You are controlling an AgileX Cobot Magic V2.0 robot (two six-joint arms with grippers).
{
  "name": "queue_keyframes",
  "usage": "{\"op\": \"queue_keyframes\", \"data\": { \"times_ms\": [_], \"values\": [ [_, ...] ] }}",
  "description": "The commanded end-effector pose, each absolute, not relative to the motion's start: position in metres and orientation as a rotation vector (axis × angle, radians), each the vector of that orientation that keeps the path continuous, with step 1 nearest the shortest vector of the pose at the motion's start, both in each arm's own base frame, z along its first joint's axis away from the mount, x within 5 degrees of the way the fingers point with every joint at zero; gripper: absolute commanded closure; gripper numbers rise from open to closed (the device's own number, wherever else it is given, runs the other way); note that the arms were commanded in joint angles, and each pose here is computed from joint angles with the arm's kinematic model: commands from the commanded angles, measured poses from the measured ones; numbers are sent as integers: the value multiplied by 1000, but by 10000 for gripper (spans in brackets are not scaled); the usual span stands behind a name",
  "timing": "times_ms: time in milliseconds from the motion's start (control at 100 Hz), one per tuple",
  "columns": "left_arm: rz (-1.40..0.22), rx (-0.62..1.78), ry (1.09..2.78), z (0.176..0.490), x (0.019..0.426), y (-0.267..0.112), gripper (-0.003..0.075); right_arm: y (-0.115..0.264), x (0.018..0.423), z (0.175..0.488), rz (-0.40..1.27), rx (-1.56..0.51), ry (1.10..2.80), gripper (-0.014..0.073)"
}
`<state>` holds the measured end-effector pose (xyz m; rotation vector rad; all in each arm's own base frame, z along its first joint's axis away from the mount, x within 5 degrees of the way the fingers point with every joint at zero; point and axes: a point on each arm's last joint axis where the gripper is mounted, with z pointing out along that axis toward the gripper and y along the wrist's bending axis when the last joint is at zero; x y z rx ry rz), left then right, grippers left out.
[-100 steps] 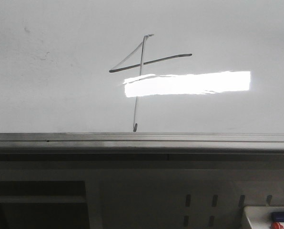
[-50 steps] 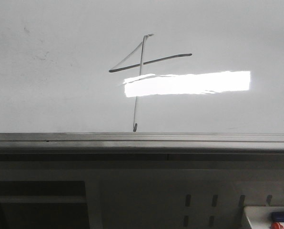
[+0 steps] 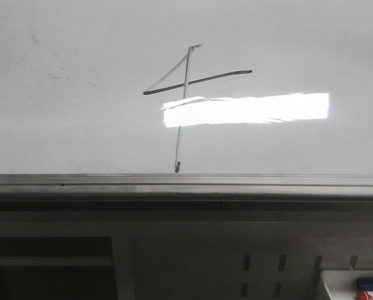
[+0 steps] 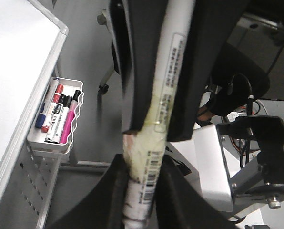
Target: Write number 4 on whiteboard
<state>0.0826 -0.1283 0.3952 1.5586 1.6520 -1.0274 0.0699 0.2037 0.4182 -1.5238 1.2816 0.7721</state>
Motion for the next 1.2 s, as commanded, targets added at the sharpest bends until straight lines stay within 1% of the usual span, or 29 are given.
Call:
{"op": "queue_keyframes", "data": {
  "times_ms": [0, 100, 150, 200, 280, 420, 530, 560, 610, 650, 680, 730, 750, 780, 810, 930, 1010, 1190],
  "values": [
    [-1049, 1424, 1627, 409, 89, -133, 741, 201, 69, 438, 819, -1409, 1232, 489],
    [-1047, 1405, 1623, 410, 91, -133, 741, 200, 70, 440, 814, -1383, 1225, 293],
    [-1042, 1397, 1622, 410, 91, -133, 741, 199, 71, 443, 807, -1354, 1216, 223],
    [-1035, 1383, 1620, 411, 92, -133, 741, 191, 71, 450, 792, -1308, 1193, 181],
    [-1011, 1332, 1619, 413, 95, -133, 741, 178, 73, 459, 763, -1236, 1170, 179],
    [-907, 1180, 1619, 411, 105, -130, 741, 143, 74, 473, 692, -1113, 1160, 179],
    [-860, 1030, 1679, 396, 118, -128, 741, 118, 72, 473, 631, -1021, 1179, 184],
    [-849, 997, 1696, 390, 121, -128, 741, 112, 71, 470, 615, -1007, 1185, 198],
    [-823, 944, 1725, 379, 126, -127, 741, 105, 69, 465, 591, -987, 1197, 245],
    [-801, 893, 1752, 368, 132, -126, 741, 100, 67, 459, 583, -972, 1211, 308],
    [-794, 850, 1770, 361, 135, -125, 741, 97, 65, 455, 582, -963, 1221, 363],
    [-797, 759, 1802, 349, 141, -124, 741, 92, 62, 448, 585, -949, 1236, 488],
    [-800, 717, 1813, 345, 143, -124, 741, 90, 60, 445, 587, -944, 1241, 521],
    [-811, 655, 1837, 337, 146, -123, 741, 88, 59, 439, 586, -945, 1248, 601],
    [-801, 596, 1848, 332, 149, -121, 741, 86, 57, 436, 585, -942, 1248, 662],
    [-748, 470, 1896, 315, 160, -118, 741, 82, 54, 424, 597, -932, 1268, 659],
    [-718, 442, 1923, 308, 168, -119, 741, 83, 54, 417, 607, -931, 1292, 659],
    [-728, 266, 1993, 295, 187, -122, 741, 84, 56, 413, 621, -918, 1311, 659]
  ]
}}
